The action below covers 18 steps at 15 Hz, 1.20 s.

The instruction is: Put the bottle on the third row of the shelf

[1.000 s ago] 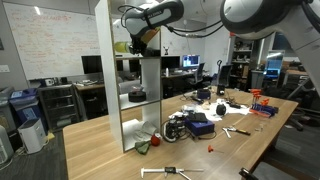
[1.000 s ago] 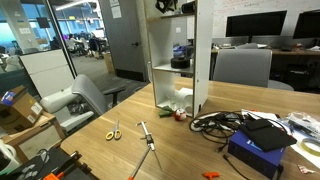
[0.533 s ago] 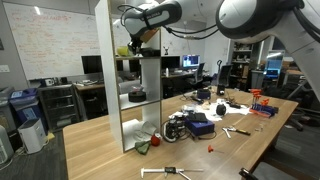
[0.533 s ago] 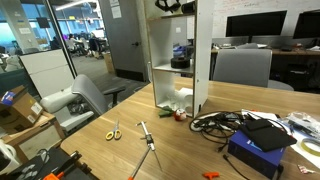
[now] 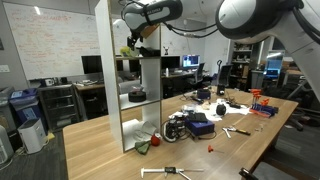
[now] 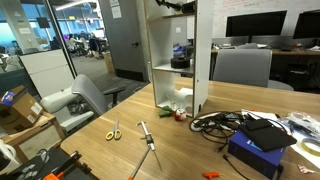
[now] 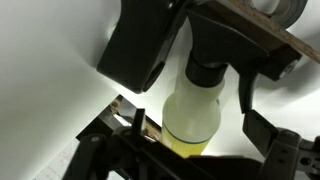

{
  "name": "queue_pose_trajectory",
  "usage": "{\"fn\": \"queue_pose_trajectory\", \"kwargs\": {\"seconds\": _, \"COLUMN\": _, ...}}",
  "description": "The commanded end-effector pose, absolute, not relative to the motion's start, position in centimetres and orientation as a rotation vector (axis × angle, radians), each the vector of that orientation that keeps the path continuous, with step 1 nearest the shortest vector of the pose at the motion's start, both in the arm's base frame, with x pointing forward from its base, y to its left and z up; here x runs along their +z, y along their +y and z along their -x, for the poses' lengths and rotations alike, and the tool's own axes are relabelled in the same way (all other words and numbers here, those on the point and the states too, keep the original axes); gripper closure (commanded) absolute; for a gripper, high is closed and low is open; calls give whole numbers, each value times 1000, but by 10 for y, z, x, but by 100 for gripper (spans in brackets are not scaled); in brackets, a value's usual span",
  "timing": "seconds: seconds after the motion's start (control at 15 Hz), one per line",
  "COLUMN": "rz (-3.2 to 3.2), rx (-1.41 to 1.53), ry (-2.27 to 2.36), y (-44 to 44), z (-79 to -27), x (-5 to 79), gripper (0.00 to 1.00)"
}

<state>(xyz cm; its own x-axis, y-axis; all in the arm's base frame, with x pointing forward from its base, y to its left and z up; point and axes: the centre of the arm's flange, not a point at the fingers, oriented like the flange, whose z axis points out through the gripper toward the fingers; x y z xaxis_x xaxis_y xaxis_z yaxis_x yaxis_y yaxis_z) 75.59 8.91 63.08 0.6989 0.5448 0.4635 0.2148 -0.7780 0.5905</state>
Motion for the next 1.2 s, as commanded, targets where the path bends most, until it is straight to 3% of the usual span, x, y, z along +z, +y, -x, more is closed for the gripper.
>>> {"fn": "queue_pose_trajectory", "kwargs": {"seconds": 0.0, "rz": -2396, "rx": 876, "ry": 566, "y": 90, "z": -757, "x": 655, "gripper": 0}}
{"fn": "queue_pose_trajectory", "kwargs": {"seconds": 0.73, "rz": -2474, "rx": 723, "ry": 536, "y": 112, "z": -693, "x": 701, "gripper": 0}}
{"fn": "queue_pose_trajectory", "kwargs": {"seconds": 1.13, "rz": -2630, "rx": 528, "ry": 507, "y": 103, "z": -607, "x": 705, "gripper": 0}}
